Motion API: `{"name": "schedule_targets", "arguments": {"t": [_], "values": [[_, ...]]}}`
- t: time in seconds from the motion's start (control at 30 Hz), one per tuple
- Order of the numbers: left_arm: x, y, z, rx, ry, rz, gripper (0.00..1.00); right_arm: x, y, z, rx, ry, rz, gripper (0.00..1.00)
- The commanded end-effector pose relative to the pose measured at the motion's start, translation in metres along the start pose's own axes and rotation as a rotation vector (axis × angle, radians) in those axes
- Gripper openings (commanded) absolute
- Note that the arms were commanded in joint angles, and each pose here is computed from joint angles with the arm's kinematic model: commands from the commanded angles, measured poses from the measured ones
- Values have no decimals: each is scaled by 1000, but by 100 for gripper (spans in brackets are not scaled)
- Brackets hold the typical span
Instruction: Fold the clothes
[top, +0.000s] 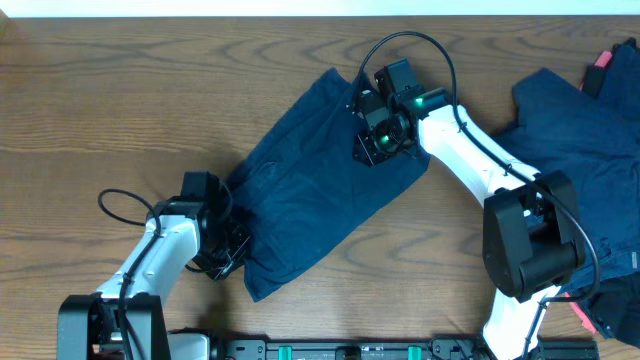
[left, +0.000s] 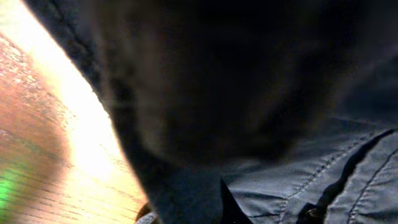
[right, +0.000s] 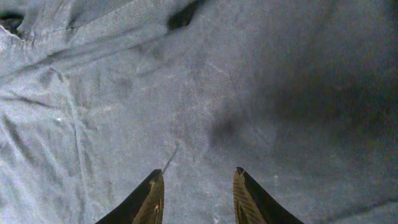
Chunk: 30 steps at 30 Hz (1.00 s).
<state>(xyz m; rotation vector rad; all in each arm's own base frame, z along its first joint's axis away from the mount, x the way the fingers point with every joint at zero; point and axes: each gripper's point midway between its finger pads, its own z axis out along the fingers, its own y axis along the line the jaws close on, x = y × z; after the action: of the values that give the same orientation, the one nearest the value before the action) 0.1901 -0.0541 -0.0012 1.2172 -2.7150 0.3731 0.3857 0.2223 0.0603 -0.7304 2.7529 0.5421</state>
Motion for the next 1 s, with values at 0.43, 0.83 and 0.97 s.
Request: {"name": "schedule_targets", "arguments": {"t": [0.43, 0.83, 0.97], "values": [[-7, -67, -113, 66, -34, 288, 6, 2, 55, 7, -193, 12, -55, 5], [-1, -117, -160, 261, -56, 370, 6, 26, 117, 74, -231, 122, -70, 3], [-6, -129, -175, 299, -100, 391, 6, 40, 132, 95, -246, 171, -44, 1]]}}
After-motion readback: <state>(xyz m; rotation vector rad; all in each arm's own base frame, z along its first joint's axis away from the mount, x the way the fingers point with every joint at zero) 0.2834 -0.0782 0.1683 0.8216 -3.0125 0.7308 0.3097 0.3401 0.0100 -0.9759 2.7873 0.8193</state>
